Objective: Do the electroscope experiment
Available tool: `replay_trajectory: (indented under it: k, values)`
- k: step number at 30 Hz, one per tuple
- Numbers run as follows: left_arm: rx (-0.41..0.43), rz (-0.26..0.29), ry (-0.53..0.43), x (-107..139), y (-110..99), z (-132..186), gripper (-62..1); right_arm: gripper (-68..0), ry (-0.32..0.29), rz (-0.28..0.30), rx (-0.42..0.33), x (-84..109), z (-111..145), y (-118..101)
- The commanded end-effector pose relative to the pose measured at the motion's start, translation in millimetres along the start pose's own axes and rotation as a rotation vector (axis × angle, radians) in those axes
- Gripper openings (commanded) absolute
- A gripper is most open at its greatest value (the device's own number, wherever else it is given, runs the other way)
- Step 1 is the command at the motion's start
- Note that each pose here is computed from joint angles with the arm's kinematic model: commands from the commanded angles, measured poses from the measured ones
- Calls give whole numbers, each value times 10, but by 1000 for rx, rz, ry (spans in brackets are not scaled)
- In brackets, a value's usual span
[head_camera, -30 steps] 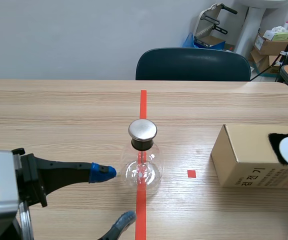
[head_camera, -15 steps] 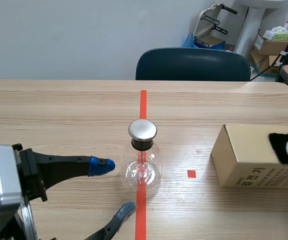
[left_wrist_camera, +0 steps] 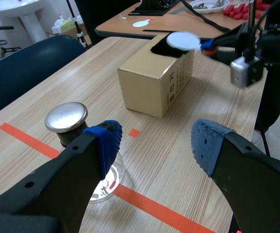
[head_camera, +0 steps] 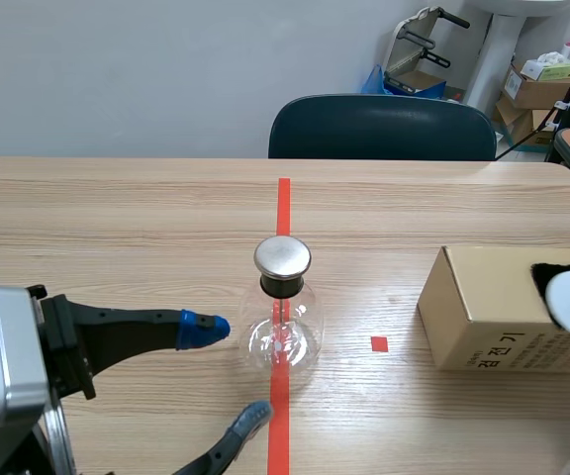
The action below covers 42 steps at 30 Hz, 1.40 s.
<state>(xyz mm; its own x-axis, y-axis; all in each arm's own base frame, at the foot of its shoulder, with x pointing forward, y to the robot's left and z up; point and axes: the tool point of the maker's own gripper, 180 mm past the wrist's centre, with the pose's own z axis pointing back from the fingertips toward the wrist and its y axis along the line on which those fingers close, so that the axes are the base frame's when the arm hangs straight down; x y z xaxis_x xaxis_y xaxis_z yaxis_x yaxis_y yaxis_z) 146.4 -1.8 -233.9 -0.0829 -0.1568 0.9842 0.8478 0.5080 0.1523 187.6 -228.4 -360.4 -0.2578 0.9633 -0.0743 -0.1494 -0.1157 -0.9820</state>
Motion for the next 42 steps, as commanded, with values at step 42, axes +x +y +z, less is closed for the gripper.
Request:
replay_trajectory:
  k: [42]
  values:
    - [16, -3, 5, 13, 28, -19, -268, -658, 140, 33, 27, -350, 129, 11]
